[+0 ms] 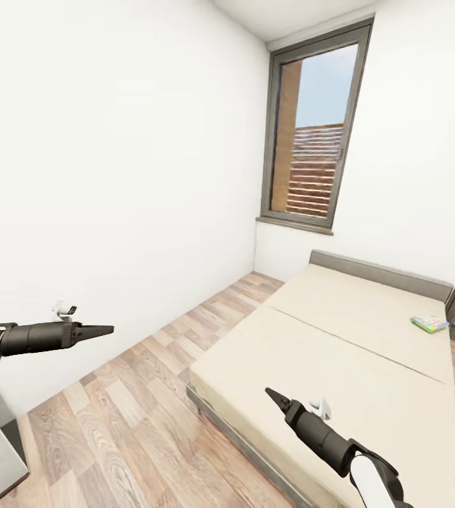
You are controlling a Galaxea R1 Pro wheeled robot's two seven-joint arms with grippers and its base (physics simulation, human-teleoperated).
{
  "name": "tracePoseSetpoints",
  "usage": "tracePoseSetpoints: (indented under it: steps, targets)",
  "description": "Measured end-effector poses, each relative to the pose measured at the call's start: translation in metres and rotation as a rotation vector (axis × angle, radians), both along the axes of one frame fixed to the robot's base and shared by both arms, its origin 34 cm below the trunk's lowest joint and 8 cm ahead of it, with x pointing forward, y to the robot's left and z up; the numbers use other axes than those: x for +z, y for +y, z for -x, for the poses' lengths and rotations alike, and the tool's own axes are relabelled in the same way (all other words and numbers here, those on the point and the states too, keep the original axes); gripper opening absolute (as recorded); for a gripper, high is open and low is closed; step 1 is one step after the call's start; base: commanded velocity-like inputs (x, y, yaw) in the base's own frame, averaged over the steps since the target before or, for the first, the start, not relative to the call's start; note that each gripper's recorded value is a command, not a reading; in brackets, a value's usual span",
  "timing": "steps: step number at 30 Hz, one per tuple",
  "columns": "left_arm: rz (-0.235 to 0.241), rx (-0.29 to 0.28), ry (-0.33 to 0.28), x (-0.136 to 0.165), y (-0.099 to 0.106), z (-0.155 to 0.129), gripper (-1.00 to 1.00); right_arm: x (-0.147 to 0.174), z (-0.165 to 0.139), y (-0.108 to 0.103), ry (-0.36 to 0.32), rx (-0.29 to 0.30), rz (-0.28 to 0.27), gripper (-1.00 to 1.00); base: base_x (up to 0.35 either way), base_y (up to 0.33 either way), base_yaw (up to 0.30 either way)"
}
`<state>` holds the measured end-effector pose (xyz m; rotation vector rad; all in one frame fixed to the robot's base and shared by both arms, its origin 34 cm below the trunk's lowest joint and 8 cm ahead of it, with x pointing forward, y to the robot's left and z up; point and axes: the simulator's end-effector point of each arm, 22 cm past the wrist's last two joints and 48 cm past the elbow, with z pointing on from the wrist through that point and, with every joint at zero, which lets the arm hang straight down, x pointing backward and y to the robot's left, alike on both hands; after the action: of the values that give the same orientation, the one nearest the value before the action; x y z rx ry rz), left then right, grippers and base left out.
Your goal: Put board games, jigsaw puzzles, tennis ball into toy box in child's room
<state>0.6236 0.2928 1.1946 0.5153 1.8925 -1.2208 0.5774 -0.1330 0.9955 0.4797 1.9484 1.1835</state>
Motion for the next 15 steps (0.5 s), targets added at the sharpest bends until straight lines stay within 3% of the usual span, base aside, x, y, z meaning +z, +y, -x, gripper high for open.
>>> tracePoseSetpoints:
  steps: [5,15]
  targets:
    - [-0.001,0.001,0.000,0.0000,0.0002,0.0001,1.00,0.0003,0.0002,0.0010,-0.001,0.002,0.000,1.00,-0.136,-0.107,0.126]
    - [-0.001,0.001,0.000,0.0000,0.0002,0.0002,1.00,-0.0001,0.0013,0.0041,0.000,0.010,0.002,1.00,-0.030,-0.027,0.256]
